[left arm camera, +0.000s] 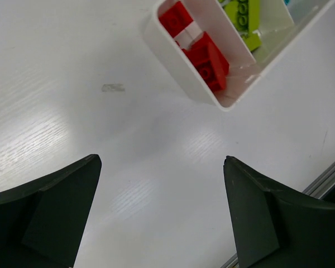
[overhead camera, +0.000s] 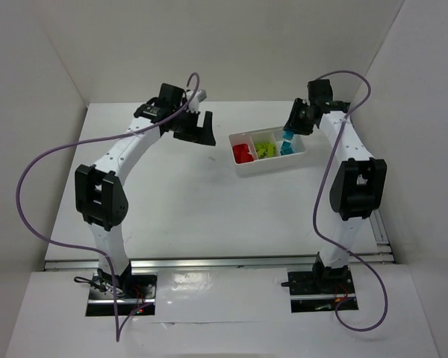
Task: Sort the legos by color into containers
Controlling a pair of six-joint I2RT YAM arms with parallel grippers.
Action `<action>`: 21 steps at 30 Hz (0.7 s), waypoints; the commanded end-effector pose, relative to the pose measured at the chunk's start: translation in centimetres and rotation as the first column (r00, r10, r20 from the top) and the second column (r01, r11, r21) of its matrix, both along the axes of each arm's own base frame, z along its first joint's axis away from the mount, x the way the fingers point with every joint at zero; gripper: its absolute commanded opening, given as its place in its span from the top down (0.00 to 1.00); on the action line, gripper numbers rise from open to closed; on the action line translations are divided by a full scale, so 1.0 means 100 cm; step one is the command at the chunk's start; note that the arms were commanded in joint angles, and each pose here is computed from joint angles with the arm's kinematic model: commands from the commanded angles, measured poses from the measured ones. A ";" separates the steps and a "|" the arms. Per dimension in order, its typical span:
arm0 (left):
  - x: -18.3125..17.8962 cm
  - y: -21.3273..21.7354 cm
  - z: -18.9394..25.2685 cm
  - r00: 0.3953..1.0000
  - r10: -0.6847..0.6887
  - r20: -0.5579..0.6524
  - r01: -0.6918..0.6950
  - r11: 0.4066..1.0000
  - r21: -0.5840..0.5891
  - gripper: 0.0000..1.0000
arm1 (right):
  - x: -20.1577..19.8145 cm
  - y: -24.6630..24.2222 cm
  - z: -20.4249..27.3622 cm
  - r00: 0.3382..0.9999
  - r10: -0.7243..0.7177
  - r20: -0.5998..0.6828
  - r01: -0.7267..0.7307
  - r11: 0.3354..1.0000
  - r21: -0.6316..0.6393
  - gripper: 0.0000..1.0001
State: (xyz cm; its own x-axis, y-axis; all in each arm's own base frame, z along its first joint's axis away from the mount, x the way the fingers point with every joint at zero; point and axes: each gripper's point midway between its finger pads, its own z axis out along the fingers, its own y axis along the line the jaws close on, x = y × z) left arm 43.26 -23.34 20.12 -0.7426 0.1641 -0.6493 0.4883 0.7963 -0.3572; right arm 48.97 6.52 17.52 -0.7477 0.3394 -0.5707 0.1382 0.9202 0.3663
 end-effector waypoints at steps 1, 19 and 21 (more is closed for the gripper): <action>-0.003 0.007 0.021 0.997 0.074 0.020 -0.073 0.997 -0.007 0.00 | 0.032 -0.036 -0.013 0.994 -0.099 0.056 0.108 0.976 -0.191 0.73; 0.001 0.013 0.019 0.994 0.102 0.024 -0.103 0.994 0.023 0.00 | 0.049 -0.053 0.031 0.970 -0.134 0.203 0.184 0.950 -0.253 0.00; 0.002 0.014 0.019 0.994 0.109 0.027 -0.109 0.994 0.029 0.00 | 0.047 -0.062 0.043 0.950 -0.188 0.248 0.257 0.923 -0.288 0.00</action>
State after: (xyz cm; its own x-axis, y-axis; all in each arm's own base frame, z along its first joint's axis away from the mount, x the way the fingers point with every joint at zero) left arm 43.55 -22.10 19.43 -0.7682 0.1333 -0.6262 0.4127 0.8508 -0.3252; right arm 52.31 1.81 13.80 -0.7080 0.2647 -0.6547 0.2539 0.9605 0.1137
